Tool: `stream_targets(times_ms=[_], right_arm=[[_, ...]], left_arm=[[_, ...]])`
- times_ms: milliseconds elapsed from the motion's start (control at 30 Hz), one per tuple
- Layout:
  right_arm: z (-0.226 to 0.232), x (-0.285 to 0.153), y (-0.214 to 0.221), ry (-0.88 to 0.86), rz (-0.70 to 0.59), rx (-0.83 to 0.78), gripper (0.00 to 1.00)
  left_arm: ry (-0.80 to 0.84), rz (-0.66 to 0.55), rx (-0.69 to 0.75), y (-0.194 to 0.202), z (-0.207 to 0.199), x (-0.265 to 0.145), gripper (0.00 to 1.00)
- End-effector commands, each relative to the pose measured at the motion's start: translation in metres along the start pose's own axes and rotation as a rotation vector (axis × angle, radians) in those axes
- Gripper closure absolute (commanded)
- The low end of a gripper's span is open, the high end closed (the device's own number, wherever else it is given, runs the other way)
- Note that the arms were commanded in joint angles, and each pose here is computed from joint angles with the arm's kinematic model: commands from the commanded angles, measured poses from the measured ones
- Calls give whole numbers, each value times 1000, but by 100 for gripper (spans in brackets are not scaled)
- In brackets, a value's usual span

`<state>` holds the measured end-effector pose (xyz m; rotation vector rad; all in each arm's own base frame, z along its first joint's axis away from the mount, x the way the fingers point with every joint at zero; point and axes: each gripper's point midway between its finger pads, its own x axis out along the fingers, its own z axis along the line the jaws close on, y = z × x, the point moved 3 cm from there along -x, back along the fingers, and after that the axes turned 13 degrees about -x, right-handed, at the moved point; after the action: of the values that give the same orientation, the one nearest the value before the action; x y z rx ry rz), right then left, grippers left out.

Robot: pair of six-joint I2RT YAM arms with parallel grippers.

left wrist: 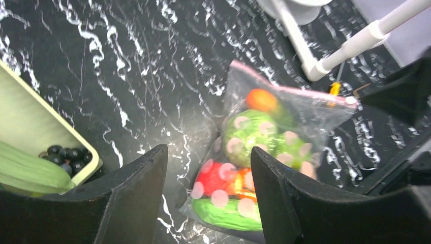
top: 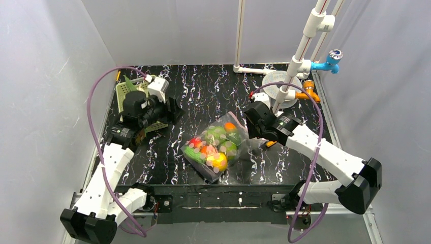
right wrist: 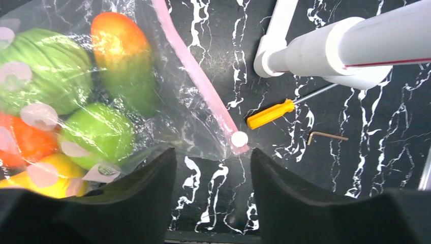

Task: Place the food in the zip-top bag and seal the zipper
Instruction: Place the zipper food storage bag at the center of the board, then reset both arms

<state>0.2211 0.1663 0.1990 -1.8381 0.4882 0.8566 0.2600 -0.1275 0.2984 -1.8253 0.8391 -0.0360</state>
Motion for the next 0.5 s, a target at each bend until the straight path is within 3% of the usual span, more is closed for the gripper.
stream_targets(times_ms=[0, 167, 467], right_arm=[[-13, -28, -14, -19, -109, 35, 32], [-20, -57, -23, -107, -274, 90, 15], [-54, -129, -29, -183, -574, 221, 2]], left_arm=[[-61, -7, 39, 26, 23, 7, 41], [-24, -58, 54, 31, 18, 0, 41], [11, -157, 86, 30, 8, -18, 39]])
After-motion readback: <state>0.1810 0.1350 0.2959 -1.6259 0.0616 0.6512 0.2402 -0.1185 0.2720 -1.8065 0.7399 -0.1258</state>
